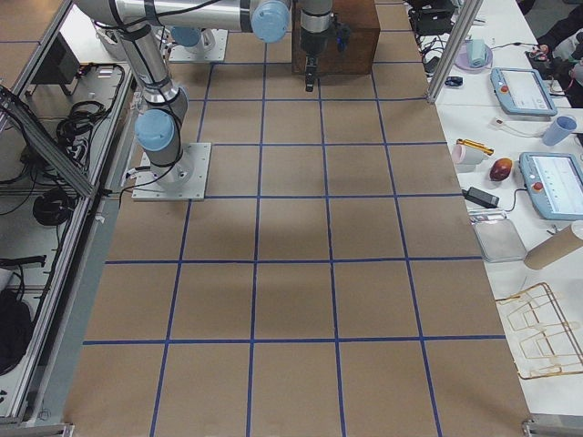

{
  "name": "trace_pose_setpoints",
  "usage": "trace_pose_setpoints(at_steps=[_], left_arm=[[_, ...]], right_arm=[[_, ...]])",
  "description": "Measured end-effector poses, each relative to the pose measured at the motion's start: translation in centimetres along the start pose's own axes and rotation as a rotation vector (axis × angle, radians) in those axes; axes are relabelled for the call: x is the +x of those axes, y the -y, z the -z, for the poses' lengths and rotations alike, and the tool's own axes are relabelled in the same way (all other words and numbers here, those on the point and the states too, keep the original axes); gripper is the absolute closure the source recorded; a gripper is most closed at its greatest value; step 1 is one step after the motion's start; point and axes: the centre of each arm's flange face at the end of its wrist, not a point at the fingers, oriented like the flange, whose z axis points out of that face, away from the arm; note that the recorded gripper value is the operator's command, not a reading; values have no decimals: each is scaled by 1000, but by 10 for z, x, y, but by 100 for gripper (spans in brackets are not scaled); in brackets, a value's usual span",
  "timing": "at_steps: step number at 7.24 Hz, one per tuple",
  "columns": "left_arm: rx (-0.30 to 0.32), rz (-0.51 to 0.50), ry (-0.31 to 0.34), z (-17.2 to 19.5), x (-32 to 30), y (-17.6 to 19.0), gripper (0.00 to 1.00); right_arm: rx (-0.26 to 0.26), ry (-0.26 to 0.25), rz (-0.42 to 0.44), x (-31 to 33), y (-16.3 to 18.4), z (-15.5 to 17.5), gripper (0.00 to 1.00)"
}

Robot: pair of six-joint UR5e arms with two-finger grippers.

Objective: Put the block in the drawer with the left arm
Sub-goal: 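Move the left gripper down beside the cabinet to the white drawer handle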

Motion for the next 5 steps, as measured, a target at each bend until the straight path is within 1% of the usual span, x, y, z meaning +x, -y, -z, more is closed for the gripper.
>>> trace_pose_setpoints(at_steps=[1, 2, 3, 5], left_arm=[[11, 12, -5, 0, -10, 6, 0], [22, 46, -21, 1, -37, 15, 0], [34, 66, -42, 4, -70, 23, 0], [68, 66, -72, 13, -151, 31, 0]], right_arm=[[0, 0, 0, 0, 0, 0, 0], [0, 0, -1, 0, 0, 0, 0], [0, 0, -1, 0, 0, 0, 0], [0, -1, 0, 0, 0, 0, 0]])
